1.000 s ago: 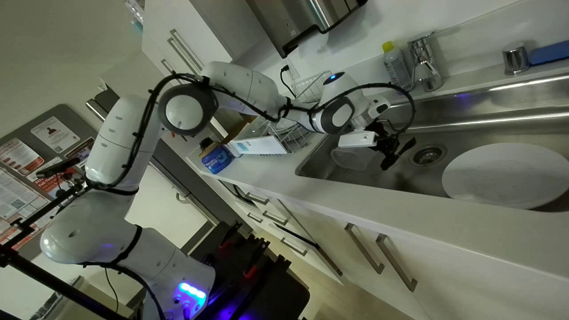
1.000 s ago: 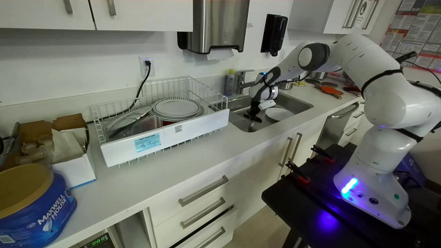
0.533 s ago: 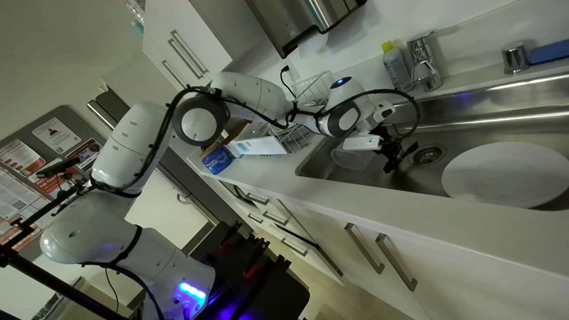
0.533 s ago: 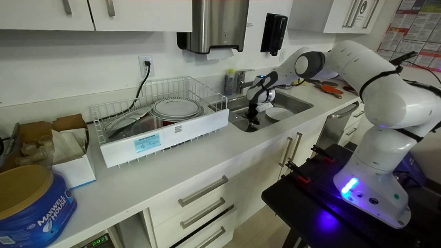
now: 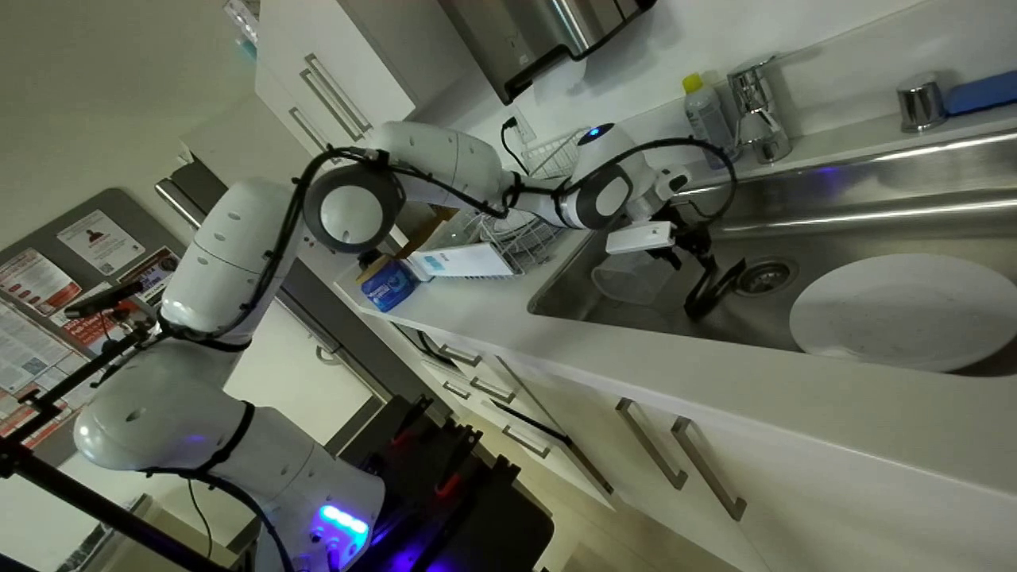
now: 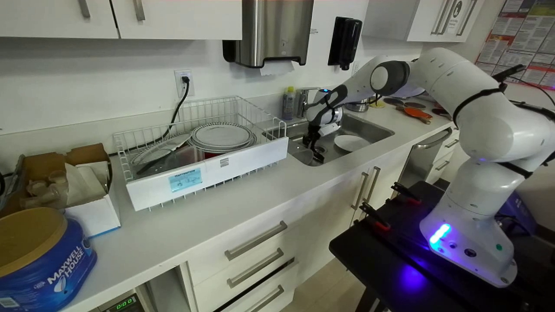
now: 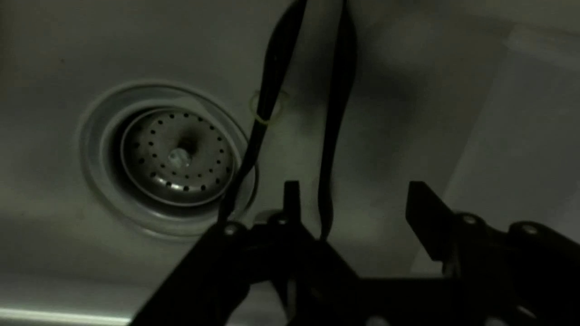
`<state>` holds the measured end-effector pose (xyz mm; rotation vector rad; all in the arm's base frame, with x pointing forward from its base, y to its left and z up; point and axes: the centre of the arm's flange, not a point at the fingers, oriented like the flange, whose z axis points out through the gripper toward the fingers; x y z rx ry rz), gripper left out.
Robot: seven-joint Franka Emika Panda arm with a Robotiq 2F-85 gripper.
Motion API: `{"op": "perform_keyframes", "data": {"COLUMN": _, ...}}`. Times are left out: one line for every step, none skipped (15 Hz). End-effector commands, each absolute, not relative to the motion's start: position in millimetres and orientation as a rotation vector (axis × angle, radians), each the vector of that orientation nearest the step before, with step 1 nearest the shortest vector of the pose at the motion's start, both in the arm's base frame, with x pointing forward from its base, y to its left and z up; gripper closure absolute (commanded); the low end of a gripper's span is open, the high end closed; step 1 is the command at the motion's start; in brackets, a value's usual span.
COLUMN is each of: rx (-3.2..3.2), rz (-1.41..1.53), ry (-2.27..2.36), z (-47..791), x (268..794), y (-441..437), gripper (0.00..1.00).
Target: Take the tongs in the dish rack and put them in the sink
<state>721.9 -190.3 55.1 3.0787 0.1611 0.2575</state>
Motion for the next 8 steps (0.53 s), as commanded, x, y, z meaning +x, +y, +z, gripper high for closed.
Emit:
{"op": "perform_keyframes", "data": {"rx": 3.043, "rz": 0.221, "ry": 0.252, "z": 113, "x": 693, "y": -176, "gripper": 0.05}}
{"op": "perform_keyframes", "data": {"rx": 3.028, "rz": 0.221, "ry": 0.259, "z": 124, "x": 688, "y": -174, "gripper": 0.01}}
{"op": "perform_keyframes", "data": {"rx": 3.017, "rz": 0.21, "ry": 0.273, "z": 136, "x": 681, "y": -173, "gripper": 0.0}}
{"op": "perform_keyframes", "data": {"rx": 3.014, "rz": 0.2, "ry": 0.289, "z": 149, "x": 674, "y": -171, "gripper": 0.0}}
{"op": "perform_keyframes", "data": {"rx": 3.015, "rz": 0.191, "ry": 0.303, "z": 163, "x": 666, "y": -171, "gripper": 0.0}}
{"op": "perform_keyframes", "data": {"rx": 3.018, "rz": 0.183, "ry": 0.332, "z": 177, "x": 659, "y": -171, "gripper": 0.0}}
{"op": "perform_keyframes", "data": {"rx": 3.012, "rz": 0.184, "ry": 0.355, "z": 189, "x": 654, "y": -171, "gripper": 0.0}}
{"op": "perform_keyframes", "data": {"rx": 3.005, "rz": 0.192, "ry": 0.38, "z": 202, "x": 649, "y": -170, "gripper": 0.0}}
